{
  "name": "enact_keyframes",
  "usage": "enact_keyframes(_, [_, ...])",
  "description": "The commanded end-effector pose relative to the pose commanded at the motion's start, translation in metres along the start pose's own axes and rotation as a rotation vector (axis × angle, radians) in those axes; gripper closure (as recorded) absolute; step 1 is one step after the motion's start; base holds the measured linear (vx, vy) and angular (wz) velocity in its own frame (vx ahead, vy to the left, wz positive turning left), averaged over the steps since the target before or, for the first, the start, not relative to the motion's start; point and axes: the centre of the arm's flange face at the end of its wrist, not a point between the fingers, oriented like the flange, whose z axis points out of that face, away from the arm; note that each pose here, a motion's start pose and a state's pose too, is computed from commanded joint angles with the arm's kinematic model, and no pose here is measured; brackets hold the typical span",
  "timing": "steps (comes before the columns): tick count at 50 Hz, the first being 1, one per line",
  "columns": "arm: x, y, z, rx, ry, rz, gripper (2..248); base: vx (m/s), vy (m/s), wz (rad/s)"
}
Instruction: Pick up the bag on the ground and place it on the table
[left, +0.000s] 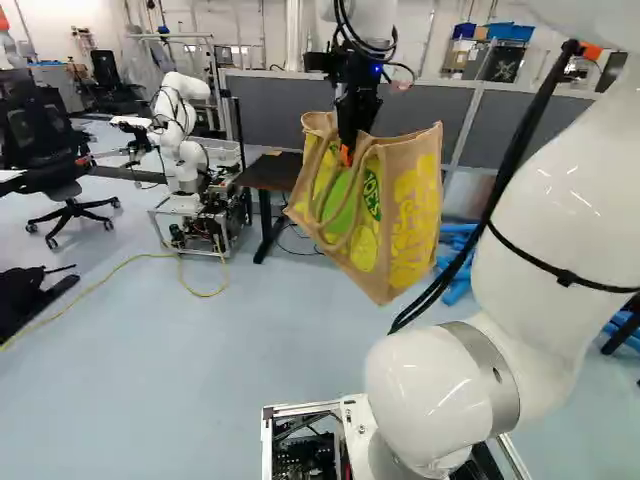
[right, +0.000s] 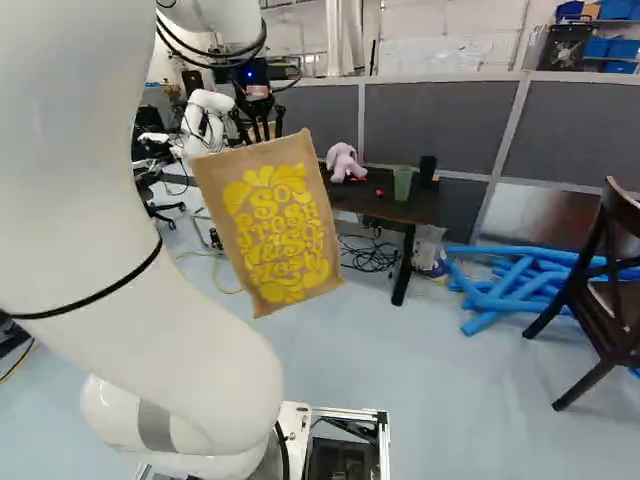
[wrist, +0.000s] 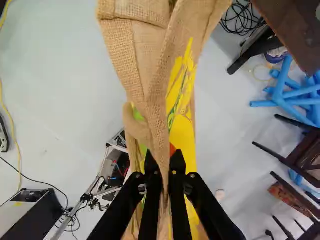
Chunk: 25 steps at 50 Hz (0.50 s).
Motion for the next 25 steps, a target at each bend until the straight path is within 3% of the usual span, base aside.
enact_keyframes(25, [0.0,0.0,0.0,0.0,0.0,0.0,226,0.161,0.069,0.175])
